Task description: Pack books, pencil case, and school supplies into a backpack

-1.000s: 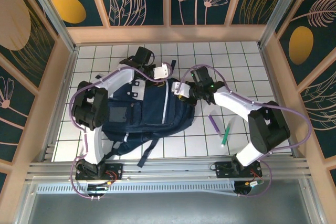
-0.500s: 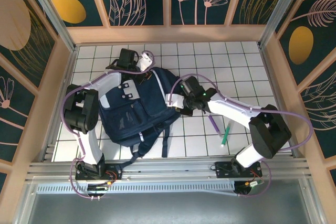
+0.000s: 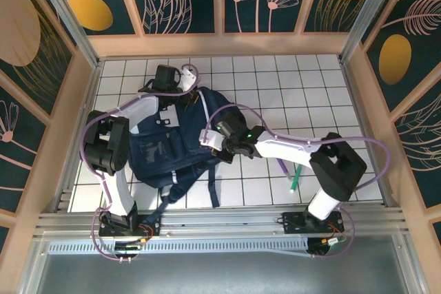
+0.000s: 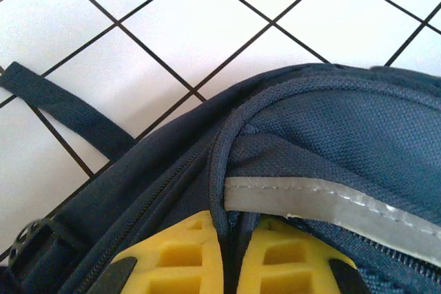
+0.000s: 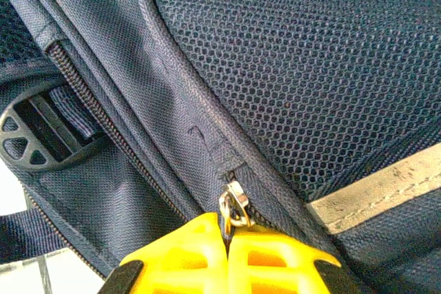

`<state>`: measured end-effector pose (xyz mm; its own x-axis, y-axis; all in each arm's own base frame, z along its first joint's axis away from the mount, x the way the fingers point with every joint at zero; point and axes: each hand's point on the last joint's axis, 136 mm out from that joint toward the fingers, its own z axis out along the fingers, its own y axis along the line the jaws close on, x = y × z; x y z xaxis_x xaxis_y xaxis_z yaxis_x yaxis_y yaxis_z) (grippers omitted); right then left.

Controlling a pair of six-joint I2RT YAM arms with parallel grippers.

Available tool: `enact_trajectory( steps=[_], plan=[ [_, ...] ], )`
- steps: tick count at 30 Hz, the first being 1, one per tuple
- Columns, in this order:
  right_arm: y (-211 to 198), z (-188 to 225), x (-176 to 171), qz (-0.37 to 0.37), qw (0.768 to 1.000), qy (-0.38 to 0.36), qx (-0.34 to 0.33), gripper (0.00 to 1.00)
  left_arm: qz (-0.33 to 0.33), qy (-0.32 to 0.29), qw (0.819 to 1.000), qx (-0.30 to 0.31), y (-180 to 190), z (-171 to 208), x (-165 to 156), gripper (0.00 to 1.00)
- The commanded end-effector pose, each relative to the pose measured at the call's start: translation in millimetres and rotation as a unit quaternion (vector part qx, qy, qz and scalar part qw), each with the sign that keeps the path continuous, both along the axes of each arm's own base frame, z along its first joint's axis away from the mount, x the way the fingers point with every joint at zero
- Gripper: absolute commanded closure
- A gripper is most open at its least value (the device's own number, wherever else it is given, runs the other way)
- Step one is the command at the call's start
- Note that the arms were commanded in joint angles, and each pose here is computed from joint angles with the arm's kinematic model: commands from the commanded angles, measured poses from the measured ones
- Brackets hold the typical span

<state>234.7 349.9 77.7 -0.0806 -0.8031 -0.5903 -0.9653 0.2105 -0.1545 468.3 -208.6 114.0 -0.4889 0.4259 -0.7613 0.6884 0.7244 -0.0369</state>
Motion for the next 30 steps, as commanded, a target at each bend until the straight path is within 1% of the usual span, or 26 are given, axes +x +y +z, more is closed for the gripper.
enact_trajectory(
  steps=[1, 2, 4, 6, 7, 9, 10, 11, 13, 15, 16, 17, 19, 21, 22, 24, 25, 26, 28, 29, 30],
  plan=[
    [46, 40, 9, -0.031, 0.993, -0.004, 0.111, 0.92, 0.005, -0.03, 0.998, -0.052, -9, 26, 10, 1.0],
    [47, 44, 9, -0.033, 0.992, -0.002, 0.123, 0.87, -0.006, -0.034, 0.998, -0.053, -11, 27, 8, 1.0],
    [43, 53, 3, -0.036, 0.989, 0.01, 0.142, 0.76, -0.051, -0.041, 0.996, -0.058, -20, 31, -1, 1.0],
    [38, 65, -6, -0.04, 0.984, 0.034, 0.17, 0.63, -0.089, -0.043, 0.993, -0.059, -28, 34, -4, 1.0],
    [34, 74, -14, -0.037, 0.979, 0.051, 0.192, 0.59, -0.117, -0.045, 0.99, -0.058, -33, 35, -7, 1.0],
    [25, 91, -21, -0.057, 0.967, 0.085, 0.235, 0.5, -0.149, -0.067, 0.985, -0.052, -39, 39, -7, 1.0],
    [22, 100, -25, -0.062, 0.96, 0.104, 0.254, 0.48, -0.178, -0.089, 0.979, -0.048, -45, 41, -12, 1.0],
    [19, 107, -29, -0.065, 0.954, 0.117, 0.269, 0.43, -0.201, -0.113, 0.972, -0.042, -50, 43, -15, 1.0],
    [18, 117, -34, -0.081, 0.943, 0.135, 0.293, 0.4, -0.245, -0.147, 0.958, -0.025, -59, 41, -20, 1.0],
    [21, 124, -34, -0.118, 0.926, 0.169, 0.316, 0.36, -0.298, -0.165, 0.94, -0.006, -69, 35, -26, 1.0],
    [21, 126, -32, -0.145, 0.915, 0.192, 0.324, 0.31, -0.323, -0.17, 0.931, 0.006, -73, 31, -28, 1.0],
    [19, 129, -26, -0.178, 0.905, 0.206, 0.326, 0.3, -0.35, -0.171, 0.921, 0.015, -78, 27, -33, 1.0],
    [7, 129, -11, -0.246, 0.894, 0.204, 0.314, 0.3, -0.39, -0.182, 0.902, 0.027, -86, 24, -40, 1.0],
    [-14, 129, 5, -0.313, 0.88, 0.183, 0.306, 0.31, -0.403, -0.195, 0.894, 0.026, -92, 26, -44, 0.99],
    [-28, 126, 14, -0.352, 0.868, 0.179, 0.3, 0.31, -0.398, -0.202, 0.895, 0.019, -94, 31, -44, 0.93],
    [-48, 123, 26, -0.39, 0.848, 0.195, 0.3, 0.32, -0.37, -0.212, 0.905, -0.002, -95, 46, -41, 0.86],
    [-57, 118, 32, -0.405, 0.837, 0.215, 0.299, 0.33, -0.339, -0.216, 0.915, -0.012, -94, 57, -36, 0.69],
    [-68, 109, 38, -0.427, 0.822, 0.238, 0.293, 0.33, -0.302, -0.219, 0.927, -0.025, -92, 69, -30, 0.47],
    [-84, 93, 49, -0.46, 0.8, 0.268, 0.278, 0.33, -0.225, -0.211, 0.95, -0.047, -84, 92, -19, 0.38],
    [-87, 84, 51, -0.461, 0.797, 0.282, 0.269, 0.33, -0.178, -0.199, 0.962, -0.059, -77, 103, -13, 0.33],
    [-86, 78, 52, -0.453, 0.799, 0.294, 0.263, 0.34, -0.136, -0.183, 0.971, -0.071, -71, 111, -8, 0.31]
  ],
)
